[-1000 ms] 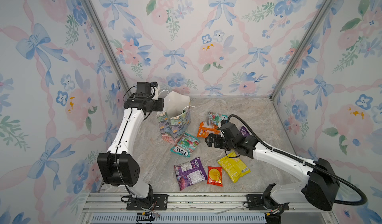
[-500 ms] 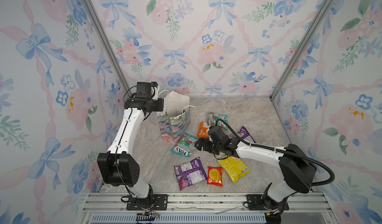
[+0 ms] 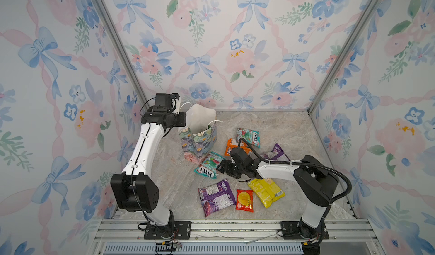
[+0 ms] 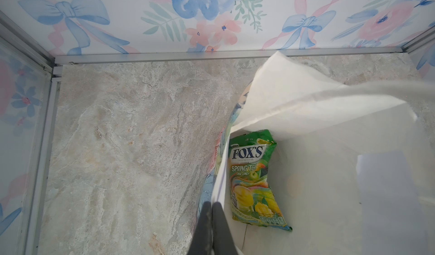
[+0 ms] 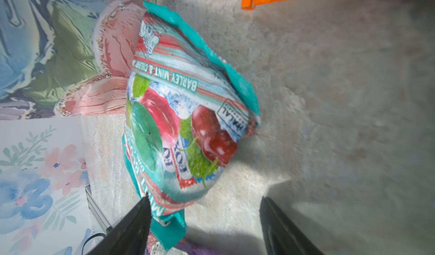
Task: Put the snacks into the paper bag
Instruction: 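Lower the right gripper onto the teal Mint Blossom packet and close, then lift the teal packet with the right gripper up from the table, then carry the teal packet with the right gripper over the bag opening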
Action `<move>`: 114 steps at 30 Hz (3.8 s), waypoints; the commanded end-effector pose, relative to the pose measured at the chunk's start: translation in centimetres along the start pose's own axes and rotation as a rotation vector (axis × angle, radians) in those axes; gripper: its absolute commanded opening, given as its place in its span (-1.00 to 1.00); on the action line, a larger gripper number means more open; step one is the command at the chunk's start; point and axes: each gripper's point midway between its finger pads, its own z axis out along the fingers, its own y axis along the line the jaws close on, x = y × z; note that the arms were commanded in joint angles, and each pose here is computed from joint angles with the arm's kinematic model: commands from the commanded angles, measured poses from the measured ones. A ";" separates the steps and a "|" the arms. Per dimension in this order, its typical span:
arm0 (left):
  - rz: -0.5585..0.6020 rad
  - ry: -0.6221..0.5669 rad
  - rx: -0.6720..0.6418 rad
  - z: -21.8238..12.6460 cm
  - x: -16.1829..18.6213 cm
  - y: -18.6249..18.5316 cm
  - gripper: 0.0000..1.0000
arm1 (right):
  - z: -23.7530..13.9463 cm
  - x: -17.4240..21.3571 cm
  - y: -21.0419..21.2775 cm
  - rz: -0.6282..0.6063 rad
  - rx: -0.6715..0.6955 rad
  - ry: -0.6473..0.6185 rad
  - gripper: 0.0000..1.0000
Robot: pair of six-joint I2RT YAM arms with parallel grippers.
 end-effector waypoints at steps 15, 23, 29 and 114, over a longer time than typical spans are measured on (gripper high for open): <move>-0.016 0.057 0.012 0.6 1.6 0.1 -1.00 | 2.7 -1.4 3.5 0.047 -0.141 -0.026 0.14; -0.014 0.051 0.018 0.4 1.4 0.0 -1.00 | 2.2 -1.8 3.9 0.039 -0.166 -0.036 -0.39; -0.011 0.044 0.021 0.2 1.2 -0.1 -1.00 | 0.8 -2.6 4.3 0.025 -0.183 -0.057 -0.88; -0.047 -0.009 0.262 -3.1 0.4 -5.8 -1.00 | -18.7 -20.8 22.2 -0.604 -0.161 -0.459 -1.00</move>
